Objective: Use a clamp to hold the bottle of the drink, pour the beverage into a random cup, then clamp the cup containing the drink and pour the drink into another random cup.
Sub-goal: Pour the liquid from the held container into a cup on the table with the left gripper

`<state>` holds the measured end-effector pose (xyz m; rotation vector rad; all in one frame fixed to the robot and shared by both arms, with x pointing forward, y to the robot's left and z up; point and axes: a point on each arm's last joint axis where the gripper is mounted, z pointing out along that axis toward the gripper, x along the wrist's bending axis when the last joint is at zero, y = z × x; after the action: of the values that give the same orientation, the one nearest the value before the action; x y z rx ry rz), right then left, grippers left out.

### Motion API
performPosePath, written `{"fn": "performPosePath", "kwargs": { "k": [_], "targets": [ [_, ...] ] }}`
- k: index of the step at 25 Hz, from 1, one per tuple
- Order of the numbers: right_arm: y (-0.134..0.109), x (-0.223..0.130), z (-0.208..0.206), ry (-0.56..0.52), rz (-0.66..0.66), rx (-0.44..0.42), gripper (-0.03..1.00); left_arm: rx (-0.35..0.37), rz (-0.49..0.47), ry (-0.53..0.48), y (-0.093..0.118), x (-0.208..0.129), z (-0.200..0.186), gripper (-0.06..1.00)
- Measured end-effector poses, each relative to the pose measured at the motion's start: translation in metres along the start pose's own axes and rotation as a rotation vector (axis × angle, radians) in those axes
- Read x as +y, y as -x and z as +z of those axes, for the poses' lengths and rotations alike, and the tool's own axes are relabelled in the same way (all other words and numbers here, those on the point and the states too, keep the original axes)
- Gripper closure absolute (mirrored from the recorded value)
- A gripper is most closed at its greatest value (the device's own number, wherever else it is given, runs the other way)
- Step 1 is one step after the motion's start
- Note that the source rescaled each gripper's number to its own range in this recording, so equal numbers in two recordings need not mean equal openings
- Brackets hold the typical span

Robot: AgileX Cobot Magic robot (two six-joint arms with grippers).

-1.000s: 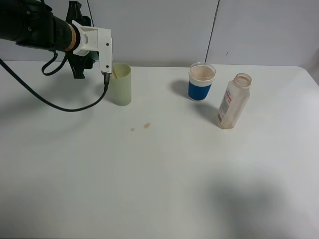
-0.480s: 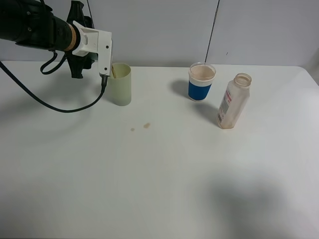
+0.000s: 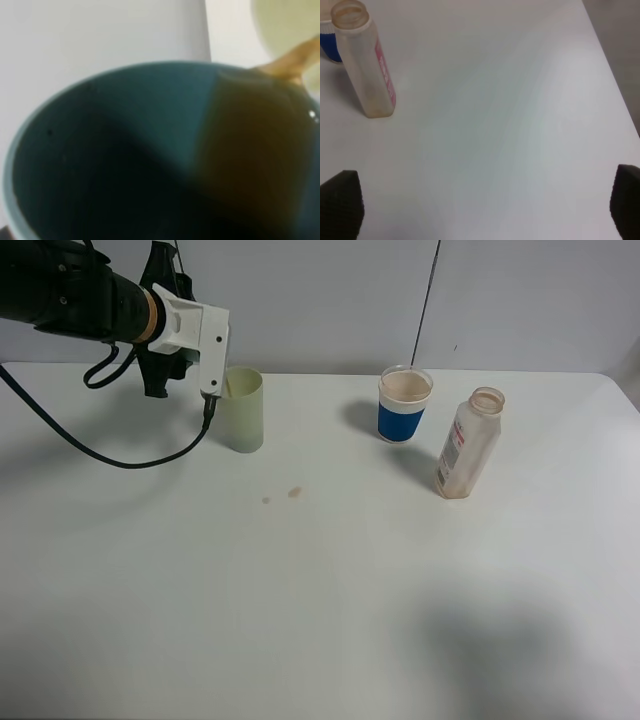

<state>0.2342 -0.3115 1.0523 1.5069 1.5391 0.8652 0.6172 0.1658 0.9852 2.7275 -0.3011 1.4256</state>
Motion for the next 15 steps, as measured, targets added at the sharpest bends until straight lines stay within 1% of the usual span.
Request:
{"fn": "performPosePath", "kwargs": {
  "k": [15],
  "targets": [
    [0.0000, 0.0000, 0.0000, 0.000, 0.000, 0.000, -0.03, 0.004, 0.071, 0.004, 0.0000, 0.0056, -0.0010, 0.93]
  ]
}}
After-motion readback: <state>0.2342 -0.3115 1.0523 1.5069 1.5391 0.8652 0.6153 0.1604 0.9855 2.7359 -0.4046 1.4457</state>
